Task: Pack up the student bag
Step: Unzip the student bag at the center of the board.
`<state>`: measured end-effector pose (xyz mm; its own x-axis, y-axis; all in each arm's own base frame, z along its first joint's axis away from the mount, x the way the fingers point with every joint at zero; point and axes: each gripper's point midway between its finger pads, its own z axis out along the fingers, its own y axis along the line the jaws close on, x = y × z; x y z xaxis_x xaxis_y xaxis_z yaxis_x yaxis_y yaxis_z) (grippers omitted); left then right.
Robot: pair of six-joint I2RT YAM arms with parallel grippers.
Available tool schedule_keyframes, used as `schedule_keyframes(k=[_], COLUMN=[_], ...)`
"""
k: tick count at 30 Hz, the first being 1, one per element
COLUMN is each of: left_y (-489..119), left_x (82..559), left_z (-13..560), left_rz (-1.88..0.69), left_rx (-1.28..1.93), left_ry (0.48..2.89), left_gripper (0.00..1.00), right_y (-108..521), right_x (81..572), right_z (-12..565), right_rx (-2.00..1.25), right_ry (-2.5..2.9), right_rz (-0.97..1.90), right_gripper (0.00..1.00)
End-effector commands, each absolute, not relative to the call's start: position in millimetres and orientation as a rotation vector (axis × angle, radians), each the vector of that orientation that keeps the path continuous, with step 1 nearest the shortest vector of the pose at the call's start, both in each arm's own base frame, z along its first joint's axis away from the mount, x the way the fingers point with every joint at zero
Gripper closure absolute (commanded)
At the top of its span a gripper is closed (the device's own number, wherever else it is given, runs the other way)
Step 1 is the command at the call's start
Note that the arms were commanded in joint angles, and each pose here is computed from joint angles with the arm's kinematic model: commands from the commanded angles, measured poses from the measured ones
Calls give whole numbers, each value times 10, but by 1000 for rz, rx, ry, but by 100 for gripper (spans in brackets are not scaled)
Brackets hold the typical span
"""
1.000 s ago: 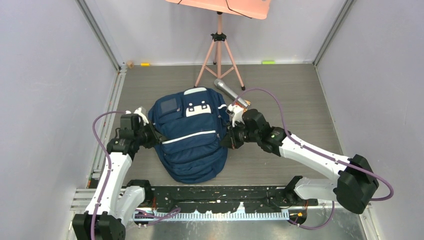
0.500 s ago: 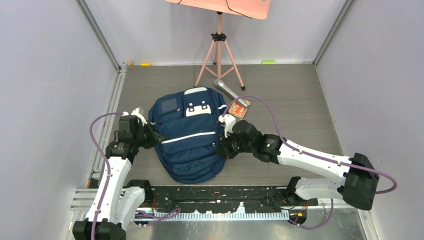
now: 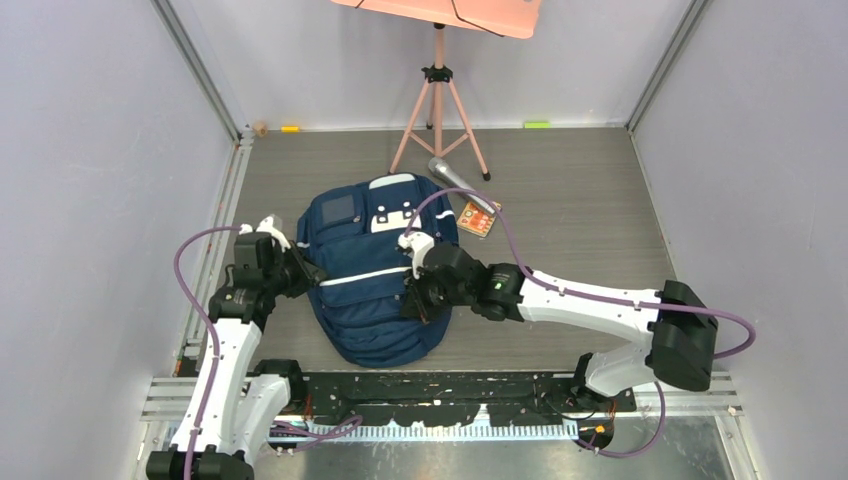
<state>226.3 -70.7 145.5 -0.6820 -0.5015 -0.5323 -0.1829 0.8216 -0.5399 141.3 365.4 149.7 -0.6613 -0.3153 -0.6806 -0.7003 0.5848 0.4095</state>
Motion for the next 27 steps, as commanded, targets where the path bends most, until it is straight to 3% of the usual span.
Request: schedule_keyframes(k=[1, 27], left_y=[-812, -876], left_x=[2311, 2281], left_z=[1644, 1757], left_rz=[-692, -755], left_rx=[-500, -490], left_ry=[2225, 2172], left_gripper=[100, 100], right_y=[4048, 5259], right_x=[1415, 1364], right_z=[1889, 1884], right_rx=[-805, -981], right_ry=[2152, 2048], right_rz=[1037, 1092], right_gripper=[100, 100])
